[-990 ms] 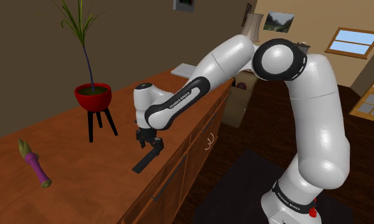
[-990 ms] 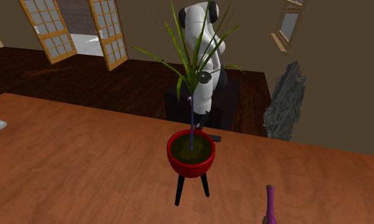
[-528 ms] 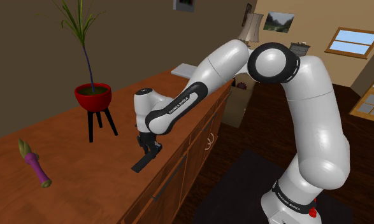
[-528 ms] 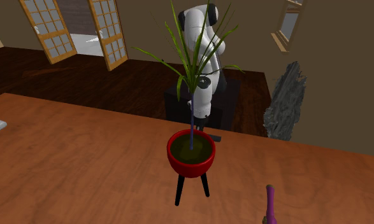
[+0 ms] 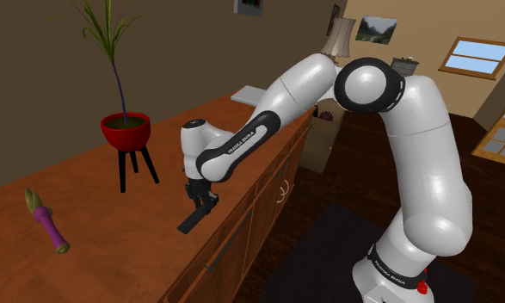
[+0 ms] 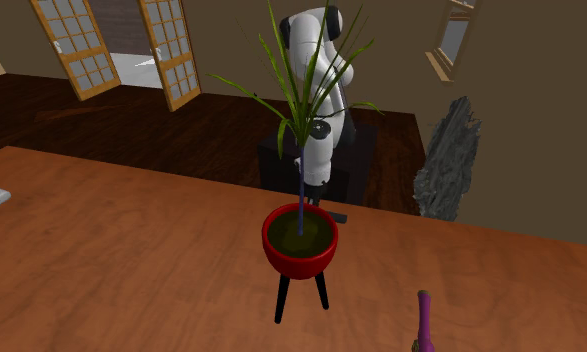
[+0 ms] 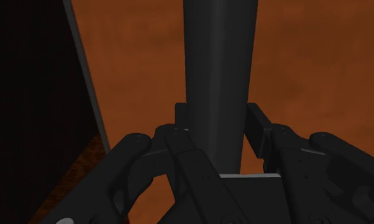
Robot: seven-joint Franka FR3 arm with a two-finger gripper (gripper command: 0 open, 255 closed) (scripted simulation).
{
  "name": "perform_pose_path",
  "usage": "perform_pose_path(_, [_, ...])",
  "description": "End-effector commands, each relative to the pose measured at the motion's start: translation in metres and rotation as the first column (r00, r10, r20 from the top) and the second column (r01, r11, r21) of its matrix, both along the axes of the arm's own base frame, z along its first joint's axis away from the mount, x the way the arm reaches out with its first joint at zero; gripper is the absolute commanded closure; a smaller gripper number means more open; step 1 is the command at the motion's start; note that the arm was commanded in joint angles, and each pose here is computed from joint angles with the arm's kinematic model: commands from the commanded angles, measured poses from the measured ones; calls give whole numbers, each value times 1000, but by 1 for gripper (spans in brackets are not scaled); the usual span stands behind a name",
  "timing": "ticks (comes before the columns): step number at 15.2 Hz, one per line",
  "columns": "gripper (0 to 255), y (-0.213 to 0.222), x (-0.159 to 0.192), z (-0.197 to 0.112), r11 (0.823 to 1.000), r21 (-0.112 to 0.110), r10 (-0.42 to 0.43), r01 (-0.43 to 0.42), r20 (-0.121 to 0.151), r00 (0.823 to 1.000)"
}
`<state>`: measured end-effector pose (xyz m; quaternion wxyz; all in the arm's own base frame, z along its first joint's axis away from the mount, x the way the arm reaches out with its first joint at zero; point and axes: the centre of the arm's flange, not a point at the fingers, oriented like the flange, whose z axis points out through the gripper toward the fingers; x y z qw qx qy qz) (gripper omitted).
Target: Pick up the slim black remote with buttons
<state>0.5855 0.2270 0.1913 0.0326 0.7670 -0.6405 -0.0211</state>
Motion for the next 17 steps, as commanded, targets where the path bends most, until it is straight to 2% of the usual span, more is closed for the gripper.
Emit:
perform_pose_path(1, [255, 0, -1, 3, 1000, -1, 0, 0, -4, 1000])
perform_pose_path(15, [255, 0, -1, 77, 1000, -1, 0, 0, -4, 1000])
perform_pose_path(17, [255, 0, -1, 78, 1000, -1, 0, 0, -4, 1000])
